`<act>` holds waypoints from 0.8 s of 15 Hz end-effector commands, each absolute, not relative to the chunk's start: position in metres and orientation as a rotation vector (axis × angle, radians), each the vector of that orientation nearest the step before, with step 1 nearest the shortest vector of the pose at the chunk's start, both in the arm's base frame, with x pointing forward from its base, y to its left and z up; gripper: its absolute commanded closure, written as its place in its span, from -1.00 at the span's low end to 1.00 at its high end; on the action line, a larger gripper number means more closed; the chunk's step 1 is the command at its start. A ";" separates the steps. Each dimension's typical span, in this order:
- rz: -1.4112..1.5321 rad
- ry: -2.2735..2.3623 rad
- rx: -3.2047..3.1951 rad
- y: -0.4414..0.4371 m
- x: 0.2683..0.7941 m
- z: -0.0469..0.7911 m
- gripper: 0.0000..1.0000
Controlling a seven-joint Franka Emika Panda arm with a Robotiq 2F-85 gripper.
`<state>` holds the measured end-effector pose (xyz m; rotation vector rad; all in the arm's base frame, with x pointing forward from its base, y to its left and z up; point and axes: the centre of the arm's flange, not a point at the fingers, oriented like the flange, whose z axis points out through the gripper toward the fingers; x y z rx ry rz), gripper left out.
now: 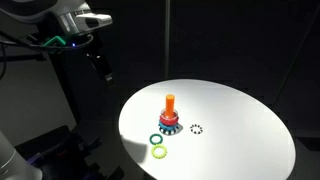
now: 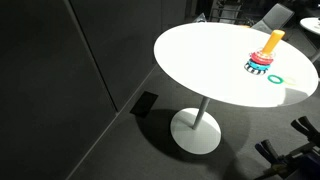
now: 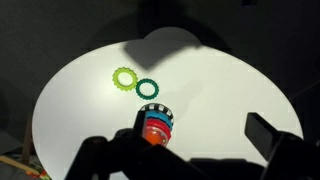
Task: Move the ring holder to the right a bit and put the green ring on the ring holder
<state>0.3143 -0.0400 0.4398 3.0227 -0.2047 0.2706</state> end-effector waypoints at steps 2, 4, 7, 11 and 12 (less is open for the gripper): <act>0.270 -0.205 3.023 -0.040 0.314 0.440 -1.00; 0.270 -0.205 3.023 -0.040 0.314 0.440 -1.00; 0.265 -0.215 3.023 -0.042 0.318 0.439 -1.00; 0.250 -0.242 3.027 -0.050 0.327 0.439 -1.00; 0.241 -0.250 3.031 -0.052 0.331 0.438 -1.00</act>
